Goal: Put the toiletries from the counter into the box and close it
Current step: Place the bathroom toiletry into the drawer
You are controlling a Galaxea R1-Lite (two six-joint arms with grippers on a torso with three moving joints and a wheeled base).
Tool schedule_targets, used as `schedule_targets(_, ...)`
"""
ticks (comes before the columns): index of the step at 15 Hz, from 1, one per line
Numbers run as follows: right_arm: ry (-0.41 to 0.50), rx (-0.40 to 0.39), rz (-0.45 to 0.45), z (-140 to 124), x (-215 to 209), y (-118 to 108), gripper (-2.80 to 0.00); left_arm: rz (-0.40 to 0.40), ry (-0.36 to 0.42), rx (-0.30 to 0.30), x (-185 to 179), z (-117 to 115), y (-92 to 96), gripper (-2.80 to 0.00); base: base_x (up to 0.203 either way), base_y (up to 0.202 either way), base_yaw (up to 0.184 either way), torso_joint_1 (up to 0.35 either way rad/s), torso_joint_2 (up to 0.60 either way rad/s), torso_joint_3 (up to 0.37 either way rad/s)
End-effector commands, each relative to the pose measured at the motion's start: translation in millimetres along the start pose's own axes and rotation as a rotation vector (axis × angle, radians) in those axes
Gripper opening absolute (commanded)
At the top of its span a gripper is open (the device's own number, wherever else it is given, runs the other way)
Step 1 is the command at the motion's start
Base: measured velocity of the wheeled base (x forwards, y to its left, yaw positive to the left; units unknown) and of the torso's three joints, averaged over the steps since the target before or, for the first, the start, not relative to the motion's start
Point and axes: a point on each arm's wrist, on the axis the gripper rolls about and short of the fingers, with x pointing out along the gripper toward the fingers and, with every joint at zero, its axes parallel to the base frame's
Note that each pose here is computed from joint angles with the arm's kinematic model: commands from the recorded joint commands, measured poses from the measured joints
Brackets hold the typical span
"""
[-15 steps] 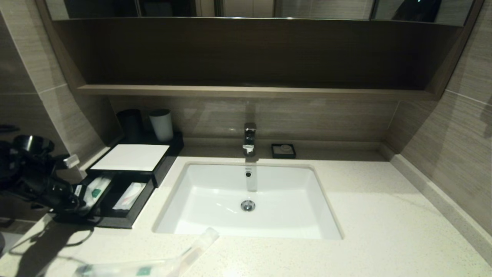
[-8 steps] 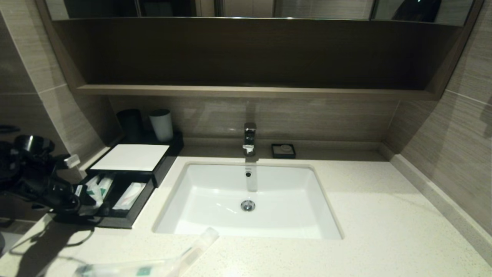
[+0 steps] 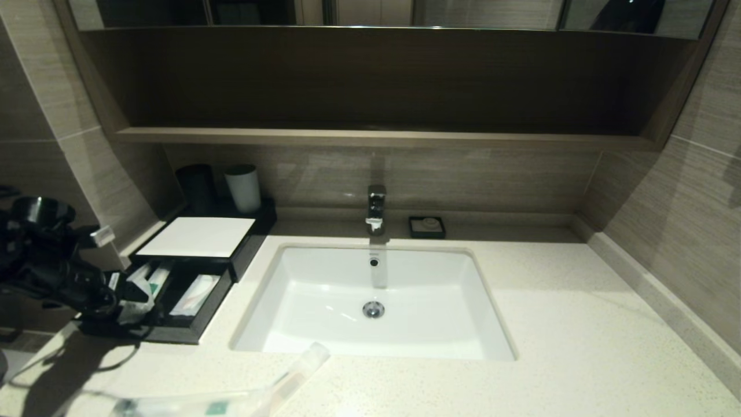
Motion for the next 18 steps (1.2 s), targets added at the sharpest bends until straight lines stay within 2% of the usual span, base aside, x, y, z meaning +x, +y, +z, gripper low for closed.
schedule_targets(1, -0.003, 0.0, 0.0, 0, 0, 0, -2.8, 0.001, -0.021, 0.006, -4, 1, -0.4, 0.0, 0.0, 0.0, 0.0, 0.0, 0.0, 0.0)
schedule_targets(5, -0.003, 0.0, 0.0, 0, 0, 0, -2.8, -0.026, -0.143, 0.03, -23, 11, -3.9, 0.0, 0.0, 0.0, 0.0, 0.0, 0.0, 0.0)
schedule_targets(6, -0.002, 0.0, 0.0, 0, 0, 0, -2.8, -0.03, -0.144, 0.041, -23, 10, -5.3, 0.0, 0.0, 0.0, 0.0, 0.0, 0.0, 0.0)
schedule_targets(7, -0.002, 0.0, 0.0, 0, 0, 0, -2.8, -0.031, -0.142, 0.044, -23, 8, -6.3, -0.77, 0.0, 0.0, 0.0, 0.0, 0.0, 0.0)
schedule_targets(8, -0.003, 0.0, 0.0, 0, 0, 0, -2.8, -0.031, -0.142, 0.047, -24, 8, -7.1, -2.8, 0.0, 0.0, 0.0, 0.0, 0.0, 0.0)
schedule_targets(14, -0.002, 0.0, 0.0, 0, 0, 0, -2.8, -0.055, -0.121, 0.091, -22, 3, -18.3, -2.8, 0.0, 0.0, 0.0, 0.0, 0.0, 0.0)
schedule_targets(18, -0.003, 0.0, 0.0, 0, 0, 0, -2.8, -0.065, -0.097, 0.094, -19, -3, -21.7, -2.8, 0.0, 0.0, 0.0, 0.0, 0.0, 0.0)
